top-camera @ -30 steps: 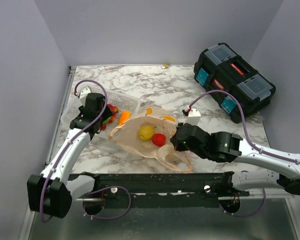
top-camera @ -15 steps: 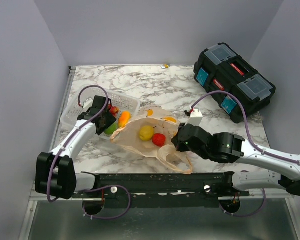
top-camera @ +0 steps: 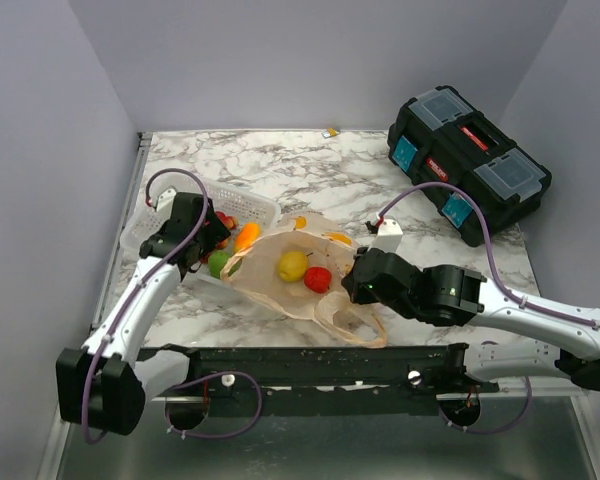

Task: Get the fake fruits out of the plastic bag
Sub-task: Place the fake fruit in the bin, then take out the fake fruit from the plastic bag.

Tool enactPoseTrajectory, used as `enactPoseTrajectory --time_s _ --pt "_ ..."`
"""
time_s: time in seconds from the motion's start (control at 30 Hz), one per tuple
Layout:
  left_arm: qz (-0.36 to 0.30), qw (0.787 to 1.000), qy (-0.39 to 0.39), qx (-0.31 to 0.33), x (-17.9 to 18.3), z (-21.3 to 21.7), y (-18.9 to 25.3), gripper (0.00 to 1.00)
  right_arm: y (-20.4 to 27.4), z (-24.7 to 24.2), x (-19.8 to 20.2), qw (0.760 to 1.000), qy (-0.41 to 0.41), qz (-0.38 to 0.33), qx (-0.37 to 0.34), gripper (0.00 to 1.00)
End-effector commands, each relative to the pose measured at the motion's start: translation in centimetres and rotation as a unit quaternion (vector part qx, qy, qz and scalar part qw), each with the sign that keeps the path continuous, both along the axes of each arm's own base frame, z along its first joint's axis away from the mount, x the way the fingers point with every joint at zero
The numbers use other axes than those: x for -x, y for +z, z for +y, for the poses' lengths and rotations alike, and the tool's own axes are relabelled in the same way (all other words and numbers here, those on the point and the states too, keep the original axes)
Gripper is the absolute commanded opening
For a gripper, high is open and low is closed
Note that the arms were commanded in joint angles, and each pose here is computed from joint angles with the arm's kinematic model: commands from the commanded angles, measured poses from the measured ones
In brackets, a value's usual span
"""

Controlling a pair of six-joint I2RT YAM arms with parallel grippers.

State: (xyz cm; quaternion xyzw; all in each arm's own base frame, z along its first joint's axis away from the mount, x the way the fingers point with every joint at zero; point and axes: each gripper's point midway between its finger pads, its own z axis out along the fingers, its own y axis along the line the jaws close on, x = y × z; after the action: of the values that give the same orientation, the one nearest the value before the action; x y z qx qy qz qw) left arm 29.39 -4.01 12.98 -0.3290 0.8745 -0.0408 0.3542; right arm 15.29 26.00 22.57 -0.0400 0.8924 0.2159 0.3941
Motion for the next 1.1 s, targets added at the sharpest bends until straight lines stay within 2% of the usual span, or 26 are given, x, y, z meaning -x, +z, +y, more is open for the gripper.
enactPoseTrajectory --time_s 0.0,0.23,0.33,0.4,0.5,0.6,0.77,0.83,0.9,0.93,1.03,1.07 --pt "-0.127 0.987 -0.101 -0.009 -1.0 -1.3 6.2 0.88 -0.2 0.1 -0.1 1.000 -0.001 0.000 -0.002 0.01" --pt "-0.284 0.937 -0.206 0.002 0.5 -3.9 13.5 0.95 -0.6 0.2 0.0 1.000 0.001 0.003 0.003 0.01" --pt "-0.315 0.904 -0.290 0.019 1.3 -6.5 16.0 0.96 -0.7 0.4 0.0 1.000 0.004 0.004 0.002 0.01" --pt "-0.347 0.873 -0.340 0.038 2.2 -8.3 17.9 0.95 -0.7 0.4 0.0 1.000 0.005 0.004 0.003 0.01" --pt "-0.409 0.797 -0.439 0.071 4.8 -11.6 21.2 0.92 -0.7 0.3 0.0 1.000 0.005 0.004 0.001 0.01" --pt "-0.460 0.698 -0.541 0.094 8.7 -14.5 23.9 0.92 -0.6 0.2 0.1 1.000 0.004 0.003 -0.001 0.01" --pt "-0.526 0.529 -0.659 0.097 15.7 -17.2 26.8 0.92 -0.6 0.0 0.1 1.000 0.002 0.002 -0.002 0.01" --pt "-0.522 0.480 -0.699 0.097 17.9 -18.3 26.5 0.91 -0.8 0.1 0.0 1.000 0.002 0.001 0.001 0.01" --pt "-0.493 0.471 -0.727 0.078 18.5 -19.5 25.1 0.91 -0.8 0.2 0.0 1.000 0.004 0.001 0.001 0.01" --pt "-0.467 0.485 -0.737 0.061 18.2 -20.0 23.6 0.90 -0.8 0.3 -0.1 1.000 0.005 0.000 0.002 0.01" --pt "-0.402 0.555 -0.728 -0.007 15.5 -21.0 20.0 0.83 -0.8 0.5 -0.1 1.000 0.007 0.001 0.004 0.01" --pt "-0.378 0.592 -0.711 -0.031 14.0 -20.8 18.8 0.80 -0.9 0.6 -0.1 1.000 0.008 0.001 0.006 0.01"
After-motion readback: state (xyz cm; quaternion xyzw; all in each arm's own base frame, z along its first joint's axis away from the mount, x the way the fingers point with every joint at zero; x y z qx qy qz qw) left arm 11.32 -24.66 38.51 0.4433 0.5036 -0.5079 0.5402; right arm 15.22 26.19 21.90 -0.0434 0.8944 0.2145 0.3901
